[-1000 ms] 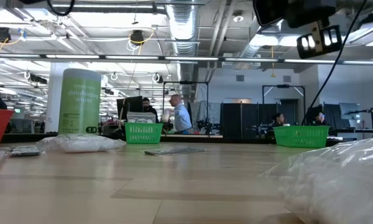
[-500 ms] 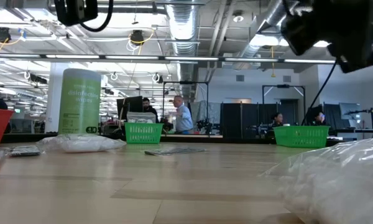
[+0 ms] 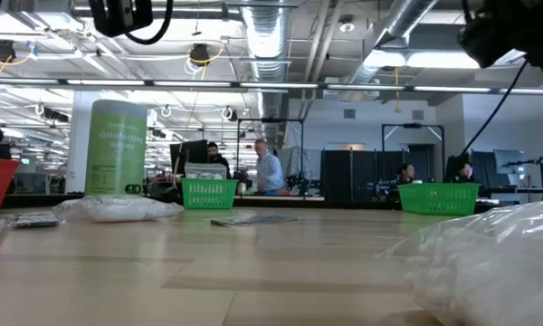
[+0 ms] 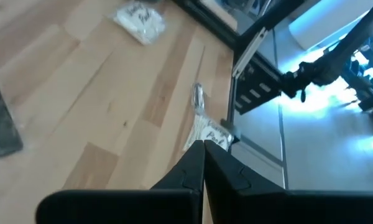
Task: Pick & Place Travel size toiletries
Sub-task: Put the black deodorant into the top red basket
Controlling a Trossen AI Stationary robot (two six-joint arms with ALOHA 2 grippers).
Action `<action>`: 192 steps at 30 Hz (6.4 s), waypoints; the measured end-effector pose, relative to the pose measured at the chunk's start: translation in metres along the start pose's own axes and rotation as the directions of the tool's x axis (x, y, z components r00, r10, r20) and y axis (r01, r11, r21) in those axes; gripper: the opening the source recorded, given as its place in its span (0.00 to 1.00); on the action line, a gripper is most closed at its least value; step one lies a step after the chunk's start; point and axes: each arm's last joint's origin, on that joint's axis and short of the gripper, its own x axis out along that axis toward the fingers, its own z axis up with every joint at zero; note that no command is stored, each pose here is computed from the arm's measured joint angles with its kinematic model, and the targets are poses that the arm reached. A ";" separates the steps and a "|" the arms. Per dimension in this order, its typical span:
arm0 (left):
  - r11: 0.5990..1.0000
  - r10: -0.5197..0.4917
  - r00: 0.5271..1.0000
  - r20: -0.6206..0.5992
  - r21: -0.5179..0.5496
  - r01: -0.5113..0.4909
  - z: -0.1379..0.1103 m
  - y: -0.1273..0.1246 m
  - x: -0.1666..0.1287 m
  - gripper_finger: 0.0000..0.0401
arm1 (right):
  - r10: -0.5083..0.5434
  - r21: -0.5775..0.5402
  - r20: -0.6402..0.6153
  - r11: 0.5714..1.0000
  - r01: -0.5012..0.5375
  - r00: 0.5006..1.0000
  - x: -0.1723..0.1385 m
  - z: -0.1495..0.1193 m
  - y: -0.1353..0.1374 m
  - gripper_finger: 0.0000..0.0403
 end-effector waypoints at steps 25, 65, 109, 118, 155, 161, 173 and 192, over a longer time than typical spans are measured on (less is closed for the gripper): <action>0.999 -0.029 0.999 0.042 0.017 0.029 0.008 -0.003 -0.013 0.00 | -0.237 -0.025 -0.020 0.971 0.236 0.971 0.042 -0.005 -0.035 0.40; 0.999 -0.052 0.998 0.045 0.019 0.051 0.006 -0.007 -0.015 0.00 | -0.164 0.403 0.018 0.904 0.143 0.986 0.116 0.037 -0.020 0.79; 0.998 -0.053 0.997 0.049 0.047 0.050 0.006 -0.008 -0.015 0.00 | -0.347 -0.289 -0.025 0.900 0.326 0.937 0.067 -0.020 -0.008 0.79; 0.998 -0.053 0.997 0.049 0.045 0.051 0.006 -0.008 -0.015 0.00 | -0.575 -0.360 -0.085 0.779 0.513 0.814 0.103 -0.023 -0.005 0.79; 0.997 -0.062 0.997 0.050 0.045 0.060 0.005 -0.009 -0.015 0.00 | -0.423 -0.465 0.012 0.800 0.379 0.906 0.104 0.005 0.069 0.79; 0.997 -0.069 0.997 0.046 0.048 0.066 0.004 -0.010 -0.016 0.00 | -0.436 -0.540 -0.035 0.765 0.351 0.899 0.113 -0.013 0.062 0.79; 0.996 -0.076 0.996 0.052 0.056 0.073 0.000 -0.014 -0.018 0.00 | -0.482 -0.577 -0.088 0.738 0.350 0.872 0.141 -0.044 0.036 0.79; 0.995 -0.077 0.996 0.053 0.062 0.074 0.000 -0.014 -0.018 0.00 | -0.381 -0.498 -0.136 0.824 0.270 0.914 0.152 -0.046 0.040 0.70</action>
